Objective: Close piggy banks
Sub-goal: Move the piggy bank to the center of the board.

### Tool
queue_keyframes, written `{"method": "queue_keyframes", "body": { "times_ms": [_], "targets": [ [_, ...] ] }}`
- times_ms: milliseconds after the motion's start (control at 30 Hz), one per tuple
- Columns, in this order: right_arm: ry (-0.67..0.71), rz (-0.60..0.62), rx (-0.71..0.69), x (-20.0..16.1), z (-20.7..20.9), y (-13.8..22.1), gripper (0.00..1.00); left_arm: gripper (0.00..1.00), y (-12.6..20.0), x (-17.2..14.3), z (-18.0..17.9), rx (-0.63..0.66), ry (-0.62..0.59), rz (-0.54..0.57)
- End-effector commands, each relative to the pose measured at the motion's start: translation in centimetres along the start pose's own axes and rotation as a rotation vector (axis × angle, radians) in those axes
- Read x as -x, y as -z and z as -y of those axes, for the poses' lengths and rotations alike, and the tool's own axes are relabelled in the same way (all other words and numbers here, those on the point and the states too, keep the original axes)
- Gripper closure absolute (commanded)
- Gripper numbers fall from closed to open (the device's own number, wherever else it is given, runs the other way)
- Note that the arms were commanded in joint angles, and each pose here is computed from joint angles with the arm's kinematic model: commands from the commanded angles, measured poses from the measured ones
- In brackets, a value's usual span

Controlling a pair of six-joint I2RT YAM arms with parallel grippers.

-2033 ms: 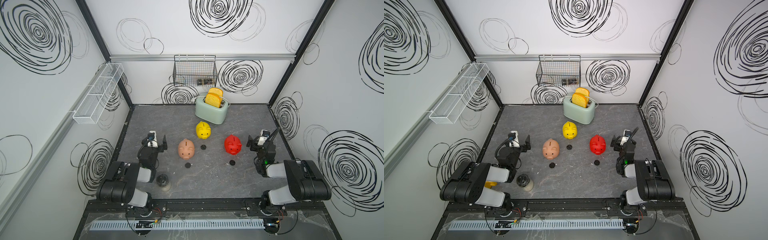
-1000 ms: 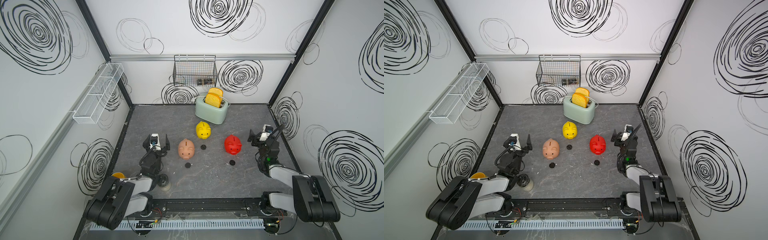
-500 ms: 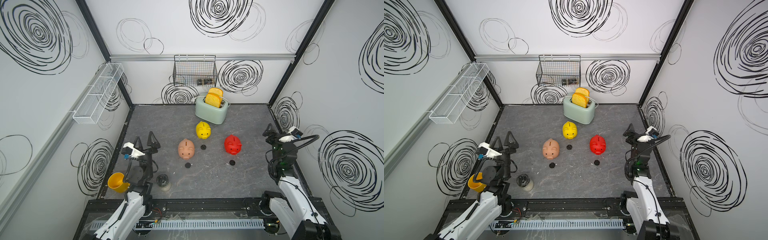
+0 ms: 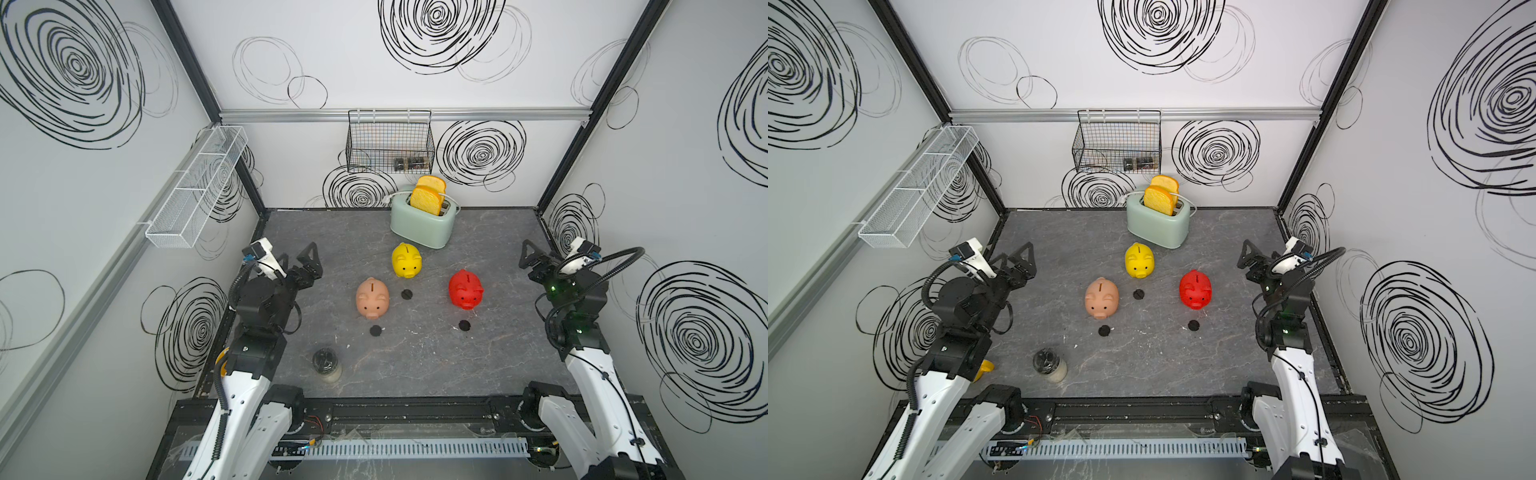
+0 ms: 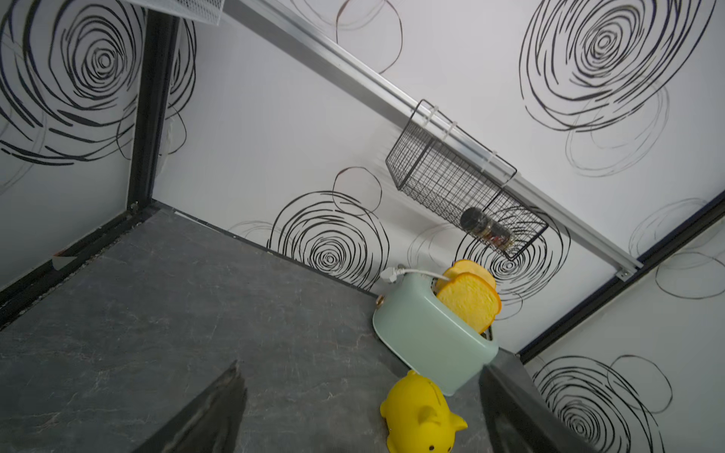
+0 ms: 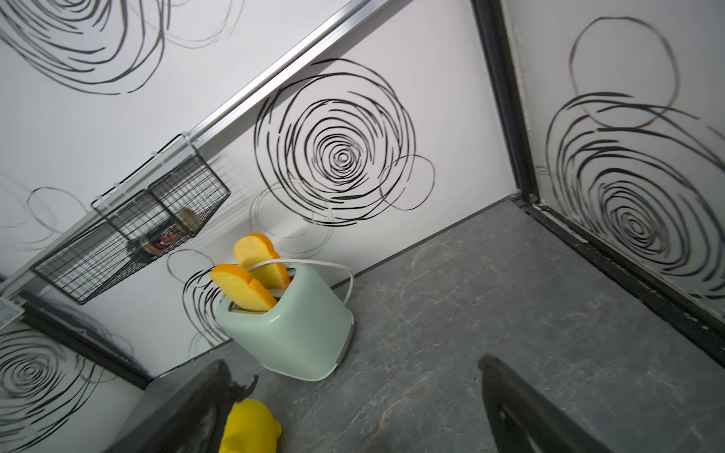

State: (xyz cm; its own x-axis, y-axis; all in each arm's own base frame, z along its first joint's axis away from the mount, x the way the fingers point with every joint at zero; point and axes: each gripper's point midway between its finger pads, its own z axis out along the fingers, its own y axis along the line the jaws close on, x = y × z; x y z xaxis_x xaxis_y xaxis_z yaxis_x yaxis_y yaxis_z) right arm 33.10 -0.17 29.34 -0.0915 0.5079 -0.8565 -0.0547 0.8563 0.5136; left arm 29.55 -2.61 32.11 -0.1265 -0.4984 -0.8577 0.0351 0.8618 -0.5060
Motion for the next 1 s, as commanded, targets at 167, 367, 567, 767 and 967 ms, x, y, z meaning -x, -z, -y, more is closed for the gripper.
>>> {"method": "queue_keyframes", "body": {
  "times_ms": [167, 367, 567, 767, 967],
  "targets": [
    [0.121, -0.322, 0.235, -5.4, -9.0, -0.9, 0.03, 0.04, 1.2, -6.0, -0.1, -0.049, -0.059, -0.292],
    [0.187, -0.562, 0.378, -11.9, -15.1, -0.9, 0.06, 0.04, 0.7, -7.8, -0.5, -0.063, -0.085, -0.357],
    [0.253, -0.770, 0.439, -19.3, -17.9, -1.0, 0.10, 0.04, 0.0, -9.7, -0.2, -0.112, -0.069, -0.425],
    [0.286, -0.885, 0.462, -24.6, -19.2, -0.5, 0.15, 0.04, -0.5, -11.7, 0.2, -0.159, -0.057, -0.500],
    [0.271, -0.933, 0.484, -27.3, -19.5, -0.3, 0.17, 0.04, -0.9, -14.5, 2.3, -0.240, -0.026, -0.609]
  ]
}}
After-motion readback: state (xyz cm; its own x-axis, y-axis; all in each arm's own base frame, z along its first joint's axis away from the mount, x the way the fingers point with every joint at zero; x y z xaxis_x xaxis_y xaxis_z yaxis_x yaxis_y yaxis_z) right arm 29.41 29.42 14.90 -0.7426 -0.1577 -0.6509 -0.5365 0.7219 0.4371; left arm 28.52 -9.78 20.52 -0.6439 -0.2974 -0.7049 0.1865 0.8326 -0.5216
